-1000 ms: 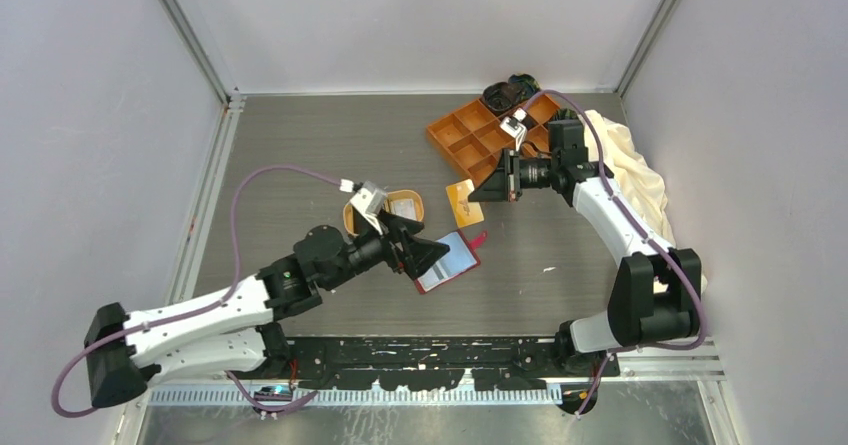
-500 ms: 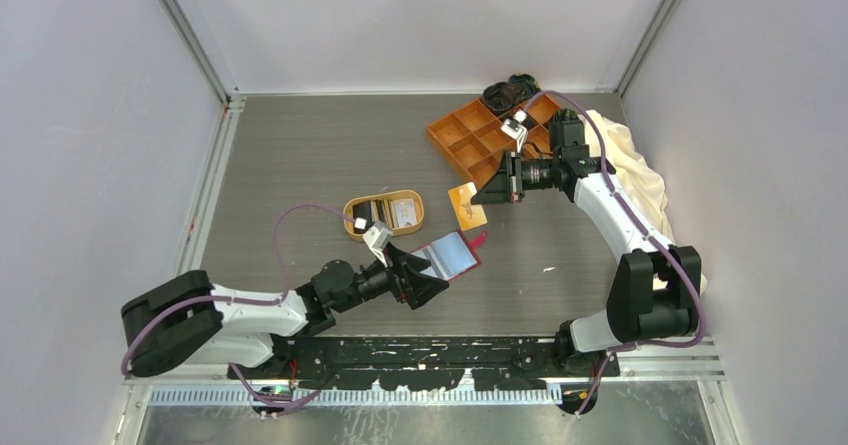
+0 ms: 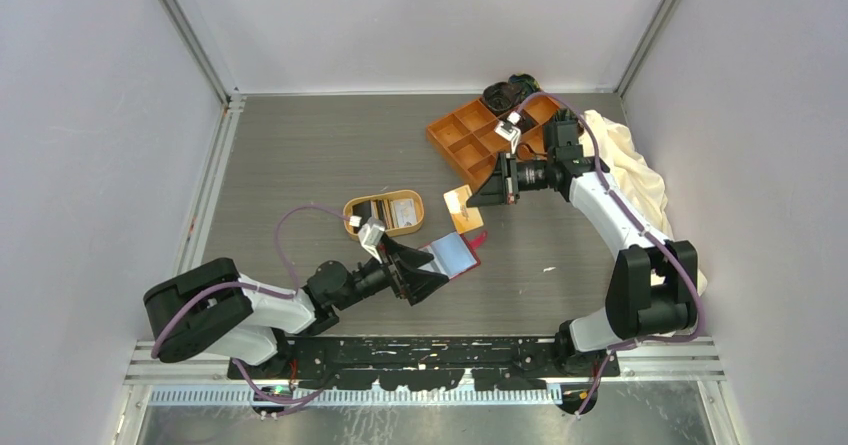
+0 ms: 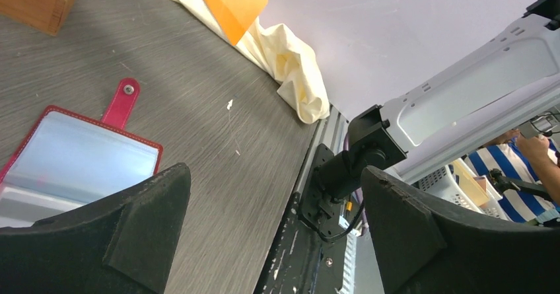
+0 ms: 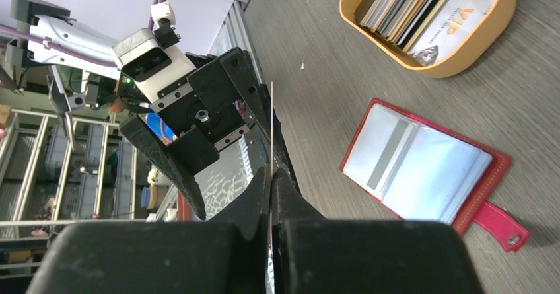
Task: Put the credit cards into the card holder
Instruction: Insert the credit card into the card holder.
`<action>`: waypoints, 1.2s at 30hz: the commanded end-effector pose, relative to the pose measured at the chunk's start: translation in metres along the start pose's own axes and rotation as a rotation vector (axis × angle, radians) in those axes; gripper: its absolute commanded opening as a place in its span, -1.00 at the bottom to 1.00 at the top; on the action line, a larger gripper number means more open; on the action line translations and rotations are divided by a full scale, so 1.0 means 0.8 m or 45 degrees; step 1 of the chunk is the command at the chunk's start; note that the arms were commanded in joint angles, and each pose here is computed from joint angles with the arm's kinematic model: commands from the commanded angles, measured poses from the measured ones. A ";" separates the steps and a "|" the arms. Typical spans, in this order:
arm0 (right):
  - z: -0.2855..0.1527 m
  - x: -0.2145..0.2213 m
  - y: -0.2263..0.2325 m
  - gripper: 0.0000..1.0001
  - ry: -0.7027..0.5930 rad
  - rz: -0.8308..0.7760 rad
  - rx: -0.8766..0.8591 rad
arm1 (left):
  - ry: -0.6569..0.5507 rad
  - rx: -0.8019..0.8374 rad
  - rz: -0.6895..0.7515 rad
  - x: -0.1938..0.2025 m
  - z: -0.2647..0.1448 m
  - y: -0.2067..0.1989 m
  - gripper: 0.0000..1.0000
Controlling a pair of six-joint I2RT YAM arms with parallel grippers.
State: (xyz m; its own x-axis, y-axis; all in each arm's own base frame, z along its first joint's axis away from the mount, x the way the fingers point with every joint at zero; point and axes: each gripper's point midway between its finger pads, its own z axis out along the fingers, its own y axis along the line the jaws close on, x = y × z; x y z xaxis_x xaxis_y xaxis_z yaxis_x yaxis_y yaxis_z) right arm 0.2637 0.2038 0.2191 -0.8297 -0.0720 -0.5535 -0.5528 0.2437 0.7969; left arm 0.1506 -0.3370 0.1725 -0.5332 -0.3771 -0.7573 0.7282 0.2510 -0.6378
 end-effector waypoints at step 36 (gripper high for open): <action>0.056 0.048 0.056 -0.77 0.267 -0.256 -0.231 | -0.066 0.154 -0.089 -0.068 0.031 0.008 -1.00</action>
State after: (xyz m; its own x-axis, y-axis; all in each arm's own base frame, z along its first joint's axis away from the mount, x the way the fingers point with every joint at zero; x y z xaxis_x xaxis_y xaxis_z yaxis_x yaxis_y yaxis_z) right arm 0.2172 0.2528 0.2087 -0.7542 -0.2723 -0.5976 -0.6376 0.0860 0.7655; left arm 0.1957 -0.3416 0.1920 -0.6203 -0.4301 -0.6559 0.6611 0.1632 -0.7323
